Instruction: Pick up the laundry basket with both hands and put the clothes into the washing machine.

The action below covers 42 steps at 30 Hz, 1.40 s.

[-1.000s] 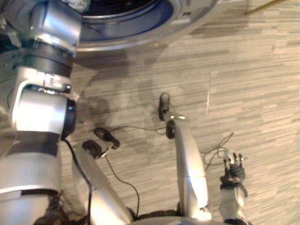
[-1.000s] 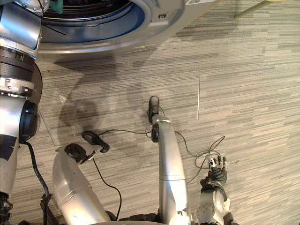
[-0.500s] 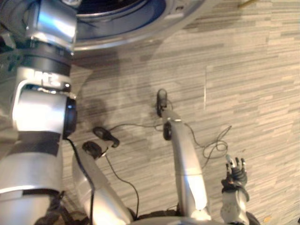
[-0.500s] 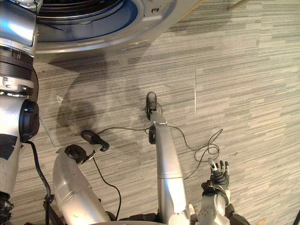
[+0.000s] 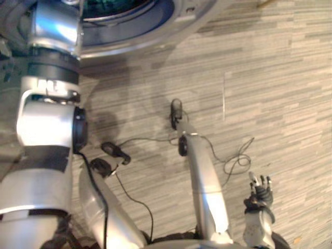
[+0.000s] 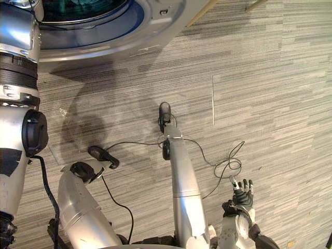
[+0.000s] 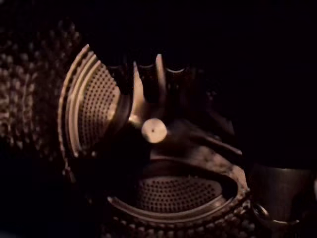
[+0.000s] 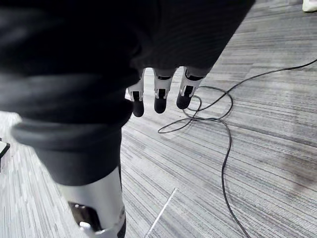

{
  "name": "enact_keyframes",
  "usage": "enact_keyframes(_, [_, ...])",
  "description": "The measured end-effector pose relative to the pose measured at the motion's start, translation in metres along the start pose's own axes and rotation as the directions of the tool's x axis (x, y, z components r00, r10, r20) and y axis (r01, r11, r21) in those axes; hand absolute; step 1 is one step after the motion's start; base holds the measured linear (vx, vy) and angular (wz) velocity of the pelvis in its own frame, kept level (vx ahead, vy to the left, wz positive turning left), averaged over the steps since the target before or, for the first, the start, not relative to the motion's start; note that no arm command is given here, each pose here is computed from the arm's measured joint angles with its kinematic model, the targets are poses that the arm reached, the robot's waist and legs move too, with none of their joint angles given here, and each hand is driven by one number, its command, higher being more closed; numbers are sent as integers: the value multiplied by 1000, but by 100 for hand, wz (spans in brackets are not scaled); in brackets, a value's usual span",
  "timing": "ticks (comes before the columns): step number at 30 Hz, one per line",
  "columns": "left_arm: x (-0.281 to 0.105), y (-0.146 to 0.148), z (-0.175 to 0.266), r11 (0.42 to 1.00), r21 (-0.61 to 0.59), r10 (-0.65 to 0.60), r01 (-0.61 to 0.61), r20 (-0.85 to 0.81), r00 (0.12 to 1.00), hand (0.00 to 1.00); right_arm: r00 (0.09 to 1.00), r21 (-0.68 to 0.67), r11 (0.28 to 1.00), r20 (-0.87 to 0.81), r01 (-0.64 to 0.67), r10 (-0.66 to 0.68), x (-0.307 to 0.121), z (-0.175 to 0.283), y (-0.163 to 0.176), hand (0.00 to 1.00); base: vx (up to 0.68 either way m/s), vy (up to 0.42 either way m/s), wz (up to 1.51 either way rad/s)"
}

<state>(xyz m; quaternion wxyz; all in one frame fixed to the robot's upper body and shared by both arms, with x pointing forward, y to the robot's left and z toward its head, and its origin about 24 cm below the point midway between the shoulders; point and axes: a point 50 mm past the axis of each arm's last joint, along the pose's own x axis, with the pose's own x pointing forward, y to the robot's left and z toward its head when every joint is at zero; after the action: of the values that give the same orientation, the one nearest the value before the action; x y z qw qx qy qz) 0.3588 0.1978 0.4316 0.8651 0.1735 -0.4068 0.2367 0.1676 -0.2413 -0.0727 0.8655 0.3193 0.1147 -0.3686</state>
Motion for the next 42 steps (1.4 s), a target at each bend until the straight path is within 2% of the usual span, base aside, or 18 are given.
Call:
enact_keyframes(5, [-6,5,-30,988,-148,14,-35,-140,990,0,1000,3,1000,-18,3,-3,0,-3,-1,0,-8,30,5])
enact_keyframes(10, [-38,-2,-83,950,-300,-22,-81,-325,946,0,999,-5,1000,-43,15,-15,-2,-7,-4,0,-9,41,14])
enact_keyframes(12, [-73,-10,-122,940,-323,-48,-113,-450,892,0,999,-6,1000,-48,13,-14,-2,-8,-4,0,-8,44,21])
enact_keyframes(16, [-142,-38,-169,926,-355,-124,-131,-612,781,0,998,-13,1000,-52,17,-18,-1,-8,-5,0,-21,45,38])
enact_keyframes(18, [-201,-64,-191,920,-372,-204,-119,-718,665,0,997,-27,999,-74,26,-28,0,-13,-6,0,-13,45,44])
enact_keyframes(19, [-219,-69,-197,922,-370,-222,-116,-750,623,0,996,-33,999,-82,28,-30,1,-14,-6,0,-4,34,41])
enact_keyframes(21, [-290,-85,-211,925,-372,-297,-78,-835,463,0,994,-57,998,-107,30,-36,3,-19,-5,0,8,32,43])
enact_keyframes(24, [-396,-96,-211,911,-406,-412,78,-882,230,0,988,-124,992,-154,2,-21,4,-26,1,0,57,61,42])
enact_keyframes(27, [-447,-94,-202,888,-441,-456,130,-882,117,0,981,-162,987,-191,-2,-29,2,-34,-1,0,90,59,35])
enact_keyframes(28, [-472,-87,-199,877,-456,-469,148,-881,66,0,974,-192,981,-220,17,-60,-1,-41,-10,0,80,48,53])
enact_keyframes(31, [-504,-67,-198,875,-449,-455,181,-890,-7,0,952,-235,971,-285,45,-113,-9,-54,-26,0,86,33,55])
enact_keyframes(34, [-530,-35,-204,876,-407,-403,258,-912,-70,0,921,-285,954,-340,92,-190,-19,-64,-48,0,102,6,41])
enact_keyframes(36, [-554,-3,-209,860,-385,-352,336,-923,-156,0,875,-351,926,-393,142,-283,-27,-70,-76,0,188,0,55])
enact_keyframes(42, [-594,58,-208,877,-315,-203,361,-927,-316,0,825,-400,904,-452,151,-338,-36,-75,-97,0,134,28,12])
